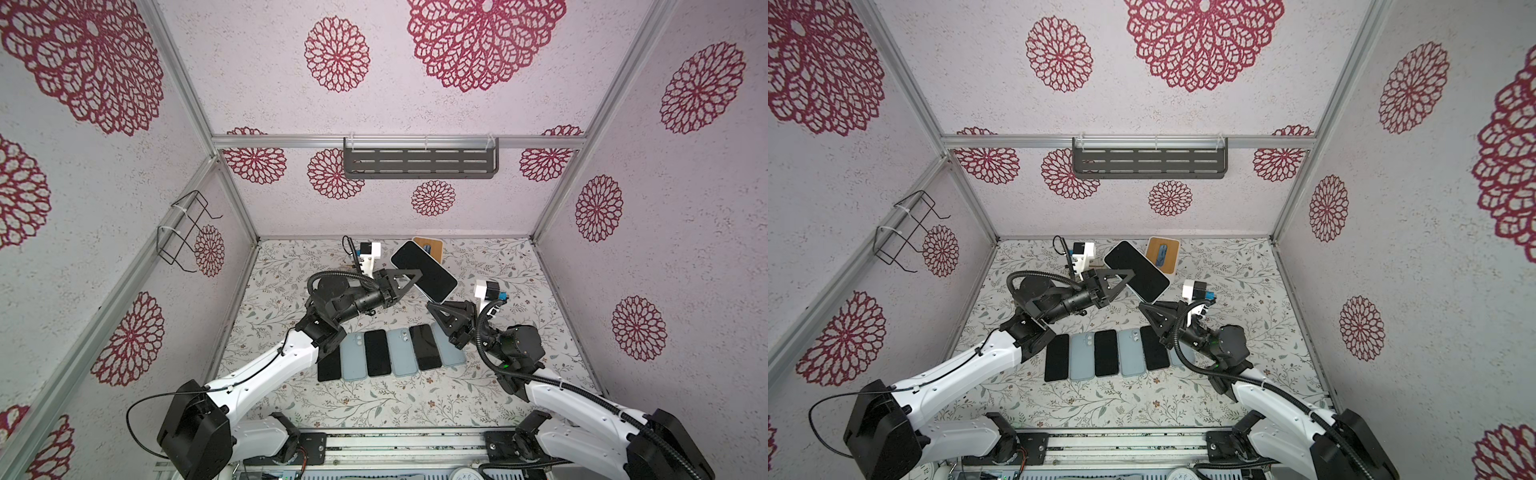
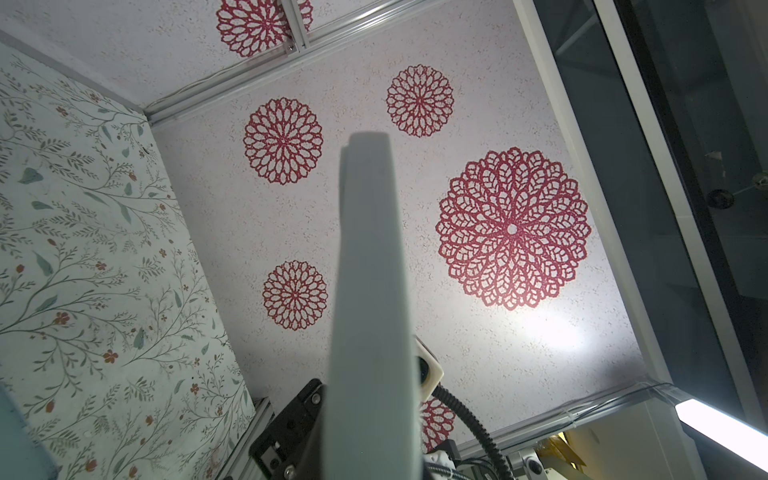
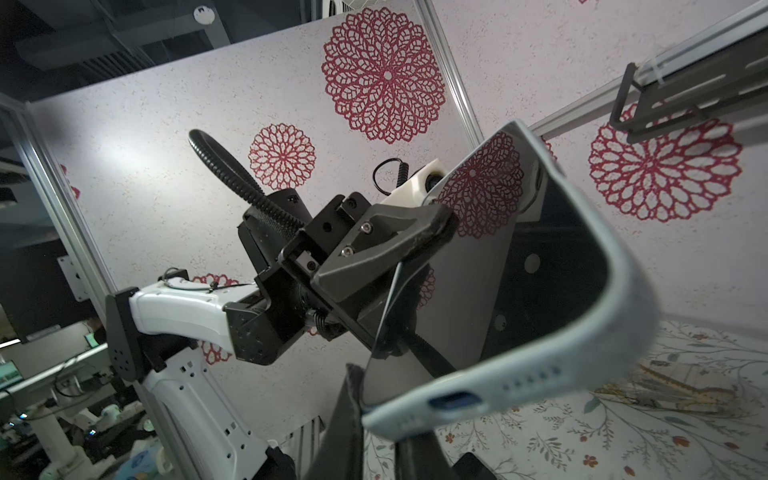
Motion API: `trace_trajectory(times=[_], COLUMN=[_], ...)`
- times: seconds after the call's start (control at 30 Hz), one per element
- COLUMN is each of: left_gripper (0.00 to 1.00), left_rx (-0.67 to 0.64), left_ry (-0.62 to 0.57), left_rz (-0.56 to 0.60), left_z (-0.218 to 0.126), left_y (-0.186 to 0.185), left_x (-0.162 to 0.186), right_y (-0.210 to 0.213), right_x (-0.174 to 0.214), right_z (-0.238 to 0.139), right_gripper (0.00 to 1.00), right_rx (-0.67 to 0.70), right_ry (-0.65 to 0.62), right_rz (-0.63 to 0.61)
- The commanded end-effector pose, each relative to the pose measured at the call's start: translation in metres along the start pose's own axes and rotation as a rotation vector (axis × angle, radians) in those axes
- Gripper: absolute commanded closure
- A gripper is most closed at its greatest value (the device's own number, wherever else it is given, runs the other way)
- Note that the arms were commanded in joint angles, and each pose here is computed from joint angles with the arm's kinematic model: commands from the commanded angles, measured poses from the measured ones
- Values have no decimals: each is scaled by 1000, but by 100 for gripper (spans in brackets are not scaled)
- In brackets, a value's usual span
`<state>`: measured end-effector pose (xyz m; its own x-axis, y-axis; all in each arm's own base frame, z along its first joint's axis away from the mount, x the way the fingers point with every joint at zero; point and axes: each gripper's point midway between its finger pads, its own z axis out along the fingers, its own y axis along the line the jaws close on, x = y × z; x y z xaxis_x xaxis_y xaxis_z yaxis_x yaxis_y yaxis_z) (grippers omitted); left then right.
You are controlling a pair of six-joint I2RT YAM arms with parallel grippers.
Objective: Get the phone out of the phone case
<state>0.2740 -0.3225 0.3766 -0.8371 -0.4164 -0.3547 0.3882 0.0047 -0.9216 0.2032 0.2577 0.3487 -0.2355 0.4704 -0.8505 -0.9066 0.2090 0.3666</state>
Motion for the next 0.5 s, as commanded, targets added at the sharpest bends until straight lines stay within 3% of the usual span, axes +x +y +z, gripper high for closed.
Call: trace_trajectory(times=[0.0, 0.23, 0.47], left_gripper=[100, 100, 100], left_rx=[100, 104, 140], left_ry=[57, 167, 190], left_rz=[83, 111, 152], left_z=[-7, -4, -4], left_y=[-43, -49, -65], left_x=[6, 29, 31], right_y=[-10, -36, -44], right_x=[-13, -26, -26], right_z=[-2, -16, -33], right_gripper=[100, 100, 100], right_rx=[97, 297, 309], right_ry=[-3, 0, -48], right_rz=[-242, -523, -516])
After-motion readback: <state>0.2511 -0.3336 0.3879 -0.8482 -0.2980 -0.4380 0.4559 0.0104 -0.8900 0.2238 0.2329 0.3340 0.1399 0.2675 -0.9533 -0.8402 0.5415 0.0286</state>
